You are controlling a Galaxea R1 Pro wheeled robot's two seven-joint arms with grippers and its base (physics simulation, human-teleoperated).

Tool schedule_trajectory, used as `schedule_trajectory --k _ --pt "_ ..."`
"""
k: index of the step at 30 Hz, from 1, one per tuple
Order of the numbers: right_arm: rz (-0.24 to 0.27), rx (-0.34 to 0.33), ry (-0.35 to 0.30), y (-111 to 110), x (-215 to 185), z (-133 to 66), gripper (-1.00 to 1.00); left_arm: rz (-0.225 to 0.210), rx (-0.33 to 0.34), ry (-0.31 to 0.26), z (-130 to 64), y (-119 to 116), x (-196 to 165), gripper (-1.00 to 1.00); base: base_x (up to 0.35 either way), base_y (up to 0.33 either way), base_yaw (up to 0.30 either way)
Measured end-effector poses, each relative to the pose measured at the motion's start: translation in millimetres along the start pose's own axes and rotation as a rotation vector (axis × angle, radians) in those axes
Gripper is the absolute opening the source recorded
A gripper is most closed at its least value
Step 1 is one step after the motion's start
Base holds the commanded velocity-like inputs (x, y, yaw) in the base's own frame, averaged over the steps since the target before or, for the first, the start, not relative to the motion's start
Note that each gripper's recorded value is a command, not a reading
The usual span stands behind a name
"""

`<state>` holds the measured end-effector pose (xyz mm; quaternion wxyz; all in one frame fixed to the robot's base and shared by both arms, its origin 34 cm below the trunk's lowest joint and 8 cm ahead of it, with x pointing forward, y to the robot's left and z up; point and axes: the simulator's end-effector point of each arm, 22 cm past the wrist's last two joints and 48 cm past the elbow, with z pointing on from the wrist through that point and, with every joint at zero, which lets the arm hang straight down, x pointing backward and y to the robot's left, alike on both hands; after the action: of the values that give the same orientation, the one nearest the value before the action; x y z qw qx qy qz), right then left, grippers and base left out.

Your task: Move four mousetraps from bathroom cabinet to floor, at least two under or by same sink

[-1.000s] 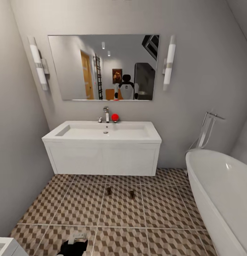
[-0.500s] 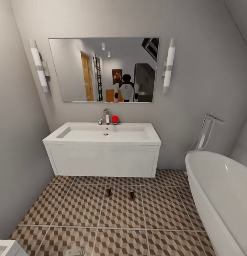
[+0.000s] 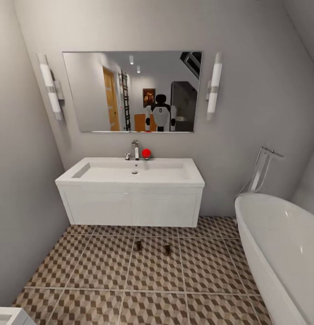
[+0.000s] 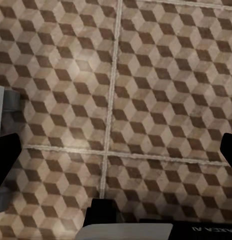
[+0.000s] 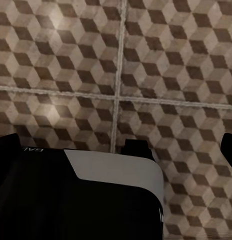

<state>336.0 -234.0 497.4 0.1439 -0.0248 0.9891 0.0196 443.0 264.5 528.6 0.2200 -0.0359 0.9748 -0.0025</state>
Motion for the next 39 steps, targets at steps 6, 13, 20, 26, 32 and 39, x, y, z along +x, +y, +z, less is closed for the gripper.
schedule_trajectory --k 6,13,20,26,32,39 --pt "0.000 0.003 0.010 -0.2 5.4 -9.4 1.00 0.001 0.002 0.007 -8.6 -1.1 0.1 1.00 0.000 0.000 0.000" --pt "0.001 0.003 0.016 0.1 6.7 -19.8 1.00 0.002 0.007 0.032 -18.6 -3.1 4.5 1.00 0.000 0.000 0.000" --pt "0.001 -0.002 0.018 3.4 5.5 -29.6 1.00 0.002 0.035 0.088 -30.6 -9.3 25.5 1.00 0.000 0.000 0.000" --pt "0.001 -0.007 0.019 7.3 3.9 -37.8 1.00 0.000 0.057 0.113 -40.8 -13.8 37.4 1.00 0.000 0.000 0.000" --pt "0.002 -0.012 0.030 8.7 4.8 -45.8 1.00 -0.001 0.068 0.135 -51.2 -15.9 50.1 1.00 0.000 0.000 0.000" --pt "0.003 -0.015 0.054 9.9 8.8 -53.9 1.00 -0.001 0.073 0.146 -60.4 -16.9 56.5 1.00 0.000 0.000 0.000"
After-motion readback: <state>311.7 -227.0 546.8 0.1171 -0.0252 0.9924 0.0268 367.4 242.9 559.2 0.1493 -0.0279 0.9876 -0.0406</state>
